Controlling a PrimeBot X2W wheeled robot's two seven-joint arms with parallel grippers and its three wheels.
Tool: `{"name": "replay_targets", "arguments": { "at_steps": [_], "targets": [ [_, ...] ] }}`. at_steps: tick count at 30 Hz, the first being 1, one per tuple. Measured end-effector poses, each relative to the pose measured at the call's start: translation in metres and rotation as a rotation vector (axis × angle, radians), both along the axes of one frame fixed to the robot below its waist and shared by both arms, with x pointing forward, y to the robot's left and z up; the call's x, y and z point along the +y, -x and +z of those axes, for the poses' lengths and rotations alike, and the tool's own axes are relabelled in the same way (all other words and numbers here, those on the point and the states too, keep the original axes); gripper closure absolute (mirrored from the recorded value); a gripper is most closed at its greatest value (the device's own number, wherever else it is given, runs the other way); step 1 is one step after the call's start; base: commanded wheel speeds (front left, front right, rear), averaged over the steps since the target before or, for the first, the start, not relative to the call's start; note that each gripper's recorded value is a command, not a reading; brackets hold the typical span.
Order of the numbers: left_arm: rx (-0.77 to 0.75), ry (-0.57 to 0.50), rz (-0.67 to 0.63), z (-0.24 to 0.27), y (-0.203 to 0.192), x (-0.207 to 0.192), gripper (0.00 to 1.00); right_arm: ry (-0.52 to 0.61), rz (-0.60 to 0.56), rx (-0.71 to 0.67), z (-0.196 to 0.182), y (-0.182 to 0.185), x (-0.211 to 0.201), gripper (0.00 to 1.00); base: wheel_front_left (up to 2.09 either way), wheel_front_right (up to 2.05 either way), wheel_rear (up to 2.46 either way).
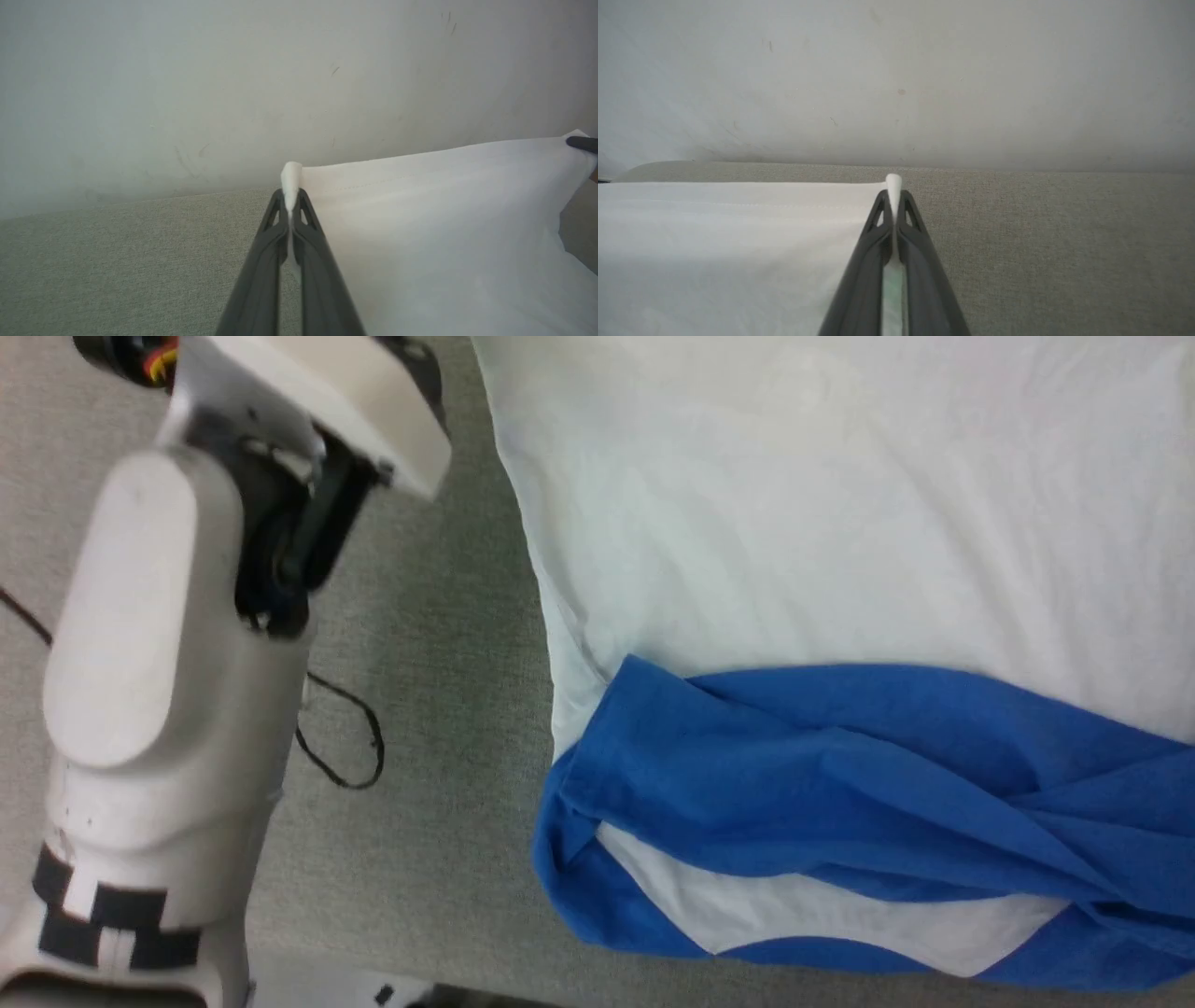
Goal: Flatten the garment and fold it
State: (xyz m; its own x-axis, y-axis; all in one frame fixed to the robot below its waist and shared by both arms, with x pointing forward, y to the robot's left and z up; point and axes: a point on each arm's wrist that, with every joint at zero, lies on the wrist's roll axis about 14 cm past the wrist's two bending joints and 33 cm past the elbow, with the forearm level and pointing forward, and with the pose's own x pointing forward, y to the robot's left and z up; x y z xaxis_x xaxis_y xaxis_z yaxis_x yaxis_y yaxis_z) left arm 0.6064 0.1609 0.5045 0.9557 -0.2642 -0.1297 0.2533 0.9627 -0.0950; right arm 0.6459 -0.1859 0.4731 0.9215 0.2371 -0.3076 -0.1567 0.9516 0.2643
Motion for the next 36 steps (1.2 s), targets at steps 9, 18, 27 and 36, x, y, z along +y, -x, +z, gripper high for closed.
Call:
{"name": "replay_targets", "arguments": {
  "at_steps": [9, 18, 27, 36],
  "targets": [
    [-0.083, 0.040, -0.083, 0.042, 0.081, -0.020, 1.00, -0.077, -0.028, -0.045, 0.036, 0.071, -0.012, 1.00, 0.00, 0.00, 0.00],
    [-0.135, -0.017, -0.119, 0.057, 0.157, -0.030, 1.00, -0.138, -0.034, -0.084, 0.061, 0.138, -0.006, 1.00, 0.00, 0.00, 0.00],
    [-0.053, 0.051, -0.118, 0.015, 0.217, -0.047, 1.00, -0.203, -0.116, -0.023, 0.040, 0.192, -0.017, 1.00, 0.00, 0.00, 0.00],
    [0.071, 0.223, 0.005, -0.029, 0.257, -0.042, 1.00, -0.249, -0.245, 0.124, -0.010, 0.245, -0.043, 1.00, 0.00, 0.00, 0.00]
  ]
}}
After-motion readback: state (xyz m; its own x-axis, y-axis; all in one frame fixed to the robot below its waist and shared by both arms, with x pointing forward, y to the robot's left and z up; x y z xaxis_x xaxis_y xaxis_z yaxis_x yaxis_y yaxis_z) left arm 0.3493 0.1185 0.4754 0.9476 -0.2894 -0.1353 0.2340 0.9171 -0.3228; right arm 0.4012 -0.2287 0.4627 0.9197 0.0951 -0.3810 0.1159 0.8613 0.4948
